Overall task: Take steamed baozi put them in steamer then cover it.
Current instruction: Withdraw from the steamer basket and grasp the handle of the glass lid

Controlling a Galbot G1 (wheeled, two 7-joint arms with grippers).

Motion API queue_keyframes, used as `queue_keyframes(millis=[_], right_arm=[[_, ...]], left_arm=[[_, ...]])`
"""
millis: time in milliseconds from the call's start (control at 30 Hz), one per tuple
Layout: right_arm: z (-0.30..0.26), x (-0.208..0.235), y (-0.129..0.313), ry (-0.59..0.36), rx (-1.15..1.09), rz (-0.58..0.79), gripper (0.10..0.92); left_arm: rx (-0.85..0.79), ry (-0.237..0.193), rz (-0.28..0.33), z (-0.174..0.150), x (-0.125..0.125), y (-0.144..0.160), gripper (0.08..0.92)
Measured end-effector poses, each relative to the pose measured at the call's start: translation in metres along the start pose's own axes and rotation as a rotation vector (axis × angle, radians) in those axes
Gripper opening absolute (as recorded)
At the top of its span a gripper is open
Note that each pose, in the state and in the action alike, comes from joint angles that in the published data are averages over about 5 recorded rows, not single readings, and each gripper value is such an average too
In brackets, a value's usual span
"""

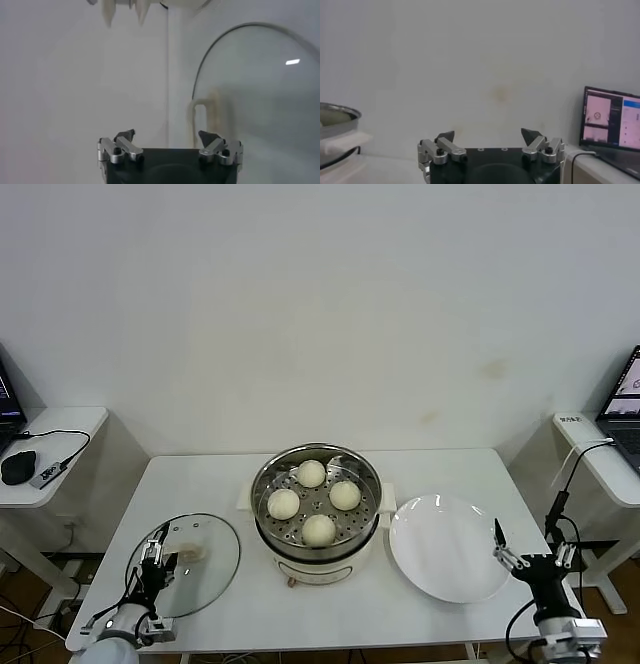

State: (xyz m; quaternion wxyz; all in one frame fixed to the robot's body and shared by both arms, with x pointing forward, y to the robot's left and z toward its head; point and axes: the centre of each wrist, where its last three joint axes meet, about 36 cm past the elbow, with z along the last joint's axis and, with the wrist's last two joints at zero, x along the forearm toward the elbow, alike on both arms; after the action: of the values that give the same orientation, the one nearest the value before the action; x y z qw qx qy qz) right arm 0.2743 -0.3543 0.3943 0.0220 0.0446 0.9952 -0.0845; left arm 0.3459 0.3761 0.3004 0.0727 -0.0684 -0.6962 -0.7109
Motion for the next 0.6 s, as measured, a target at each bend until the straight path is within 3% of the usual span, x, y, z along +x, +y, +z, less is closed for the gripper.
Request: queue_keyframes(millis=[367, 467, 600], right_arm=[[0.003, 0.005, 0.005, 0.015, 0.000, -0.003, 0.823], [0.005, 0.006, 0.007, 0.019, -0.001, -0.006, 0.823], [0.007, 0.007, 0.010, 0.023, -0.004, -0.011, 0.823]], left_arm=[[0.011, 0.012, -0.003, 0.001, -0.025, 0.000, 0.822], [0.019, 0.013, 0.001, 0.001, -0.027, -0.003, 0.784], [0.027, 0.015, 0.007, 0.000, -0.030, -0.006, 0.671]])
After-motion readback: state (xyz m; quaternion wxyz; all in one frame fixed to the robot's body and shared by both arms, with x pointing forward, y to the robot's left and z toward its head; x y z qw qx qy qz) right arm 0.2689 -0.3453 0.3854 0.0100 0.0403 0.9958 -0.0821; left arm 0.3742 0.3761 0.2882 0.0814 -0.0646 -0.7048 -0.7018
